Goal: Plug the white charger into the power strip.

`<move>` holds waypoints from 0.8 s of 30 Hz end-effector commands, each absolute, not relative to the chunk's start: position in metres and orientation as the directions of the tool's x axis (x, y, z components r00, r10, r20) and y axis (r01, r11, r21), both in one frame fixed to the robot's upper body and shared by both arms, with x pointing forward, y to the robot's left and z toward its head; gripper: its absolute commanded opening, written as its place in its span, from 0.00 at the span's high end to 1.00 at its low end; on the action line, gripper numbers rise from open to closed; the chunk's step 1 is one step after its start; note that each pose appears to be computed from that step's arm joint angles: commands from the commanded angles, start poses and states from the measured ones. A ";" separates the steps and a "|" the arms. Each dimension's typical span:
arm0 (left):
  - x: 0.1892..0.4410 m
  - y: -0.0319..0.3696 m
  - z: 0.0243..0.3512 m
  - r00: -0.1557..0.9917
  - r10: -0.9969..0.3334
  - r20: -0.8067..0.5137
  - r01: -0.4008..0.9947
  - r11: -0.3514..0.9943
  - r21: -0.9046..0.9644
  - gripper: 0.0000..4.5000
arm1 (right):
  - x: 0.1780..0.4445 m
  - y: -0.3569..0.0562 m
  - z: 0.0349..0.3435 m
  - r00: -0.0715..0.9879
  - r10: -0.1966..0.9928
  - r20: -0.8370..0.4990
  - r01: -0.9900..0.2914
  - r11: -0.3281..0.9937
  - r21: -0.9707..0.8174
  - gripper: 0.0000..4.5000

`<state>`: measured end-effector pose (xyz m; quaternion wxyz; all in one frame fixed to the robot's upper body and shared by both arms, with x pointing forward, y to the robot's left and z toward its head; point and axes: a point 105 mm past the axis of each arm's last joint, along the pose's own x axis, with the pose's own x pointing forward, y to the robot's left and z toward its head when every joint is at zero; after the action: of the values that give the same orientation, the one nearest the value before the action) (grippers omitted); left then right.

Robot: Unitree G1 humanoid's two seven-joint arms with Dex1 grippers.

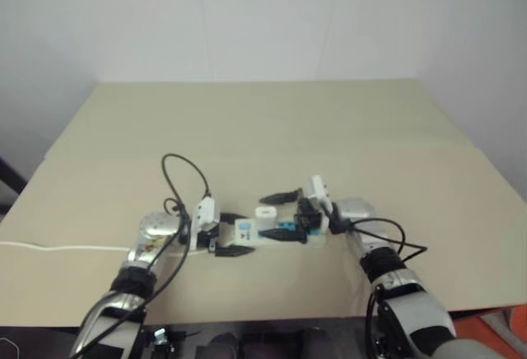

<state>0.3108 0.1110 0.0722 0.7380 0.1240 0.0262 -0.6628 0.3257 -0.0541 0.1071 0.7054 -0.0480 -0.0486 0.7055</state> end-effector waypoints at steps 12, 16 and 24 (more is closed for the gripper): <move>0.322 0.110 0.119 0.208 -0.978 -0.008 0.941 0.198 0.273 0.01 | 0.316 -0.080 0.106 0.120 0.993 0.001 -0.972 0.118 -0.202 0.00; 0.315 0.137 0.157 0.190 -0.979 0.076 0.953 0.202 0.224 0.01 | 0.317 -0.100 0.122 0.163 0.987 0.019 -0.969 0.163 -0.185 0.00; 0.290 0.229 0.151 0.303 -0.928 -0.217 0.945 0.263 0.194 0.01 | 0.303 -0.174 0.139 0.314 0.920 -0.235 -0.941 0.270 -0.202 0.00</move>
<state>0.2950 0.2188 0.1546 0.7955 0.1282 0.0161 -0.5920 0.3087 -0.1682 0.1225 0.7977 -0.1362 0.0471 0.5855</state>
